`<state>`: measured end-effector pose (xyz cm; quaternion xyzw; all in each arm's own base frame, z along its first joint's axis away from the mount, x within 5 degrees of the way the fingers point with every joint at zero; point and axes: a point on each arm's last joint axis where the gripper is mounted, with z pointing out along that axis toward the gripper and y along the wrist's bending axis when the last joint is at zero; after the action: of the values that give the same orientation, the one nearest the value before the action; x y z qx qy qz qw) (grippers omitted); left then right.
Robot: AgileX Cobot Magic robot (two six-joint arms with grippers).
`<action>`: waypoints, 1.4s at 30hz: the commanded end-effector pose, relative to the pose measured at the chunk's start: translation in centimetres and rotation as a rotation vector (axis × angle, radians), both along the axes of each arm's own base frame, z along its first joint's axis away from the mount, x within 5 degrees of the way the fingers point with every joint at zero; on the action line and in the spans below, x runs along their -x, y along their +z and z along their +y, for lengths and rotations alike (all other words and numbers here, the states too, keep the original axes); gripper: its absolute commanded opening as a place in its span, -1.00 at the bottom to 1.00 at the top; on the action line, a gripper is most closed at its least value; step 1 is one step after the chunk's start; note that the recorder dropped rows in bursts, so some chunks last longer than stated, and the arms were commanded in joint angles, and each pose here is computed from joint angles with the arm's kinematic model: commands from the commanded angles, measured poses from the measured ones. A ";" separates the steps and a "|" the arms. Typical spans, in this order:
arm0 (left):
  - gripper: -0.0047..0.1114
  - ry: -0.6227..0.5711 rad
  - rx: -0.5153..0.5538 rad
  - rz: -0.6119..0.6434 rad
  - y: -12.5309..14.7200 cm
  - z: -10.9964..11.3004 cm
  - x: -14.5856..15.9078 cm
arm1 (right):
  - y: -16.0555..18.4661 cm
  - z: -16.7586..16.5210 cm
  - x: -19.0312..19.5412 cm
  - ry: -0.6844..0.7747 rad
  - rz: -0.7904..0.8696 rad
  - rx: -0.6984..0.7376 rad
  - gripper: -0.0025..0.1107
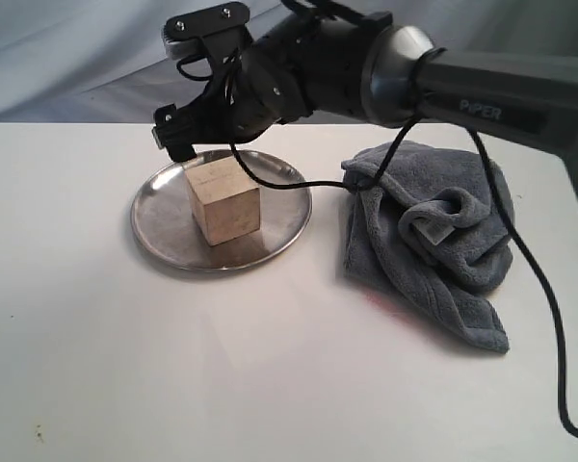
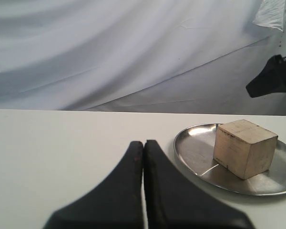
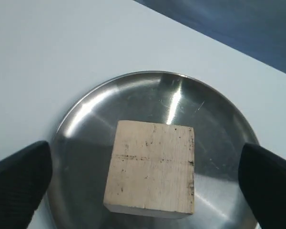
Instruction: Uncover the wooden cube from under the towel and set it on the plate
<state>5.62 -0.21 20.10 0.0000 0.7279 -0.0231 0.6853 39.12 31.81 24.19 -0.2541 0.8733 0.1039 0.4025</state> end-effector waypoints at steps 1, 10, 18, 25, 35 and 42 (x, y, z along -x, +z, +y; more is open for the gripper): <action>-0.89 0.000 0.001 -0.001 -0.1 0.0 0.0 | 2.5 -0.7 1.0 0.001 -0.019 0.029 0.68; -0.89 -0.001 -0.001 -0.001 -0.1 0.0 0.0 | 2.9 -1.9 3.6 0.034 -0.022 0.096 -0.14; -0.89 0.000 0.002 -0.001 -0.1 0.0 0.0 | 1.7 -3.3 5.5 0.065 -0.024 0.091 -0.68; -0.89 0.000 0.002 -0.001 -0.1 0.0 0.0 | -0.1 -3.6 6.2 0.061 0.032 0.075 -0.96; -0.89 -0.001 0.000 -0.001 -0.1 0.0 0.0 | -0.3 -3.5 6.5 0.046 0.069 0.051 -0.96; -0.89 0.000 0.003 -0.001 -0.1 0.0 0.0 | 0.4 -3.2 6.4 0.056 0.033 -0.006 -0.96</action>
<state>5.62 -0.21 20.10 0.0000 0.7279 -0.0231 0.6853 32.97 28.35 23.74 -0.2780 0.8808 0.1051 0.3685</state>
